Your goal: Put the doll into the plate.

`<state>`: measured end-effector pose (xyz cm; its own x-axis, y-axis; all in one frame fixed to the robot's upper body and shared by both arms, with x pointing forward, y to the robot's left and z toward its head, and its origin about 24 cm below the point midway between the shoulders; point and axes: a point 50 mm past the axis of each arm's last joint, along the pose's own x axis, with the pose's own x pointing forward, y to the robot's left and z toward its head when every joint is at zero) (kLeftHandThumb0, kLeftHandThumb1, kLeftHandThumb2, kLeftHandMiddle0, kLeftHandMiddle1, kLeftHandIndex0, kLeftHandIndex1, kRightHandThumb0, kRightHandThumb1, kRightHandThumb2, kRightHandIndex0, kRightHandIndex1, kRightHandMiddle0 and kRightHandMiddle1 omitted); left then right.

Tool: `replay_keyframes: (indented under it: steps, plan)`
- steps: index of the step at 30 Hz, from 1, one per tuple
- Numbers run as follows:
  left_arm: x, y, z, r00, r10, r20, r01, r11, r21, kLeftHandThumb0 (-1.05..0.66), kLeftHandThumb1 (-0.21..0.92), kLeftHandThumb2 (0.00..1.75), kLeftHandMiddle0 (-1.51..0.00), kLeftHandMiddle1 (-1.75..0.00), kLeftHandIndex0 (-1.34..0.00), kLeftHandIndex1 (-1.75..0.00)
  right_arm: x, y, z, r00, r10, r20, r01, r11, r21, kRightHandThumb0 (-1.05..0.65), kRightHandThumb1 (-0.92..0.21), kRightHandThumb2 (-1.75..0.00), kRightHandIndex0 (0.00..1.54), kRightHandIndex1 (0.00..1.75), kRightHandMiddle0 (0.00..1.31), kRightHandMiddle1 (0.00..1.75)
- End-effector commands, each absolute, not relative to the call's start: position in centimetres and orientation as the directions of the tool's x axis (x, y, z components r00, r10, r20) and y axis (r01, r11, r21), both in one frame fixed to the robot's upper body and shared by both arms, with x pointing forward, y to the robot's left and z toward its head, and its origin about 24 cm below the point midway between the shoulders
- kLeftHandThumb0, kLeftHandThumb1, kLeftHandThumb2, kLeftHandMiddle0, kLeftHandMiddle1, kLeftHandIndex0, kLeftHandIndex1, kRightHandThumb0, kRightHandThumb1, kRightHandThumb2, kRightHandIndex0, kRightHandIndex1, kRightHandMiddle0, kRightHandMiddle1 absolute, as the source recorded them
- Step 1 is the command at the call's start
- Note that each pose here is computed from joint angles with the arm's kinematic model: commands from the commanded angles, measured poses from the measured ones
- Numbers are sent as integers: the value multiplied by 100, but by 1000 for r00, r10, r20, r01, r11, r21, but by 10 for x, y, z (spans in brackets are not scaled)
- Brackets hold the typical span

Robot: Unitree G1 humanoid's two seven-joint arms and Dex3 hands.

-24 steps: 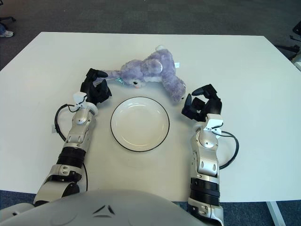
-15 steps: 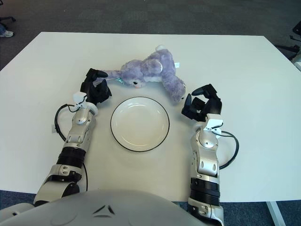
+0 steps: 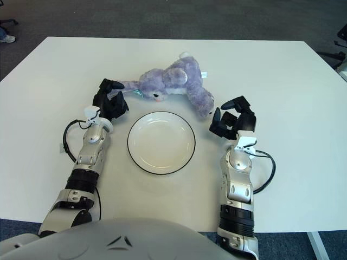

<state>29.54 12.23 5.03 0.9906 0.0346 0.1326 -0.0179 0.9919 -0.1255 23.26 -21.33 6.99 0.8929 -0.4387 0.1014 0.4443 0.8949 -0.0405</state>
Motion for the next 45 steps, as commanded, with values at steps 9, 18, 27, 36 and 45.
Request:
replay_keyframes:
  steps: [9,18,27,36,45]
  plan:
    - [279,130,27,991,94,96,-82,989,-122,-39,64,90,-96,-175,-36,-175,234,-215,77,889,-440,124,447,894,-35,-46,-37,-125,118,175,57,175]
    - [278,130,32,980,105,166,-87,990,-113,-38,70,83,-94,-175,-33,-175,234,-214,77,888,-445,116,451,892,-29,-46,-37,-125,119,175,57,175]
    - [280,133,44,963,85,256,-64,994,-88,-37,72,80,-95,-175,-31,-175,234,-213,77,888,-446,111,451,892,-28,-46,-37,-125,118,175,57,175]
    - [282,138,55,946,62,318,-42,997,-71,-37,72,80,-95,-175,-31,-175,234,-211,78,887,-450,108,455,890,-30,-46,-37,-125,118,175,57,175]
    - [282,141,70,913,51,404,-45,999,-25,-37,73,79,-93,-175,-31,-175,235,-209,78,883,-457,109,462,886,-29,-46,-38,-124,118,175,56,175]
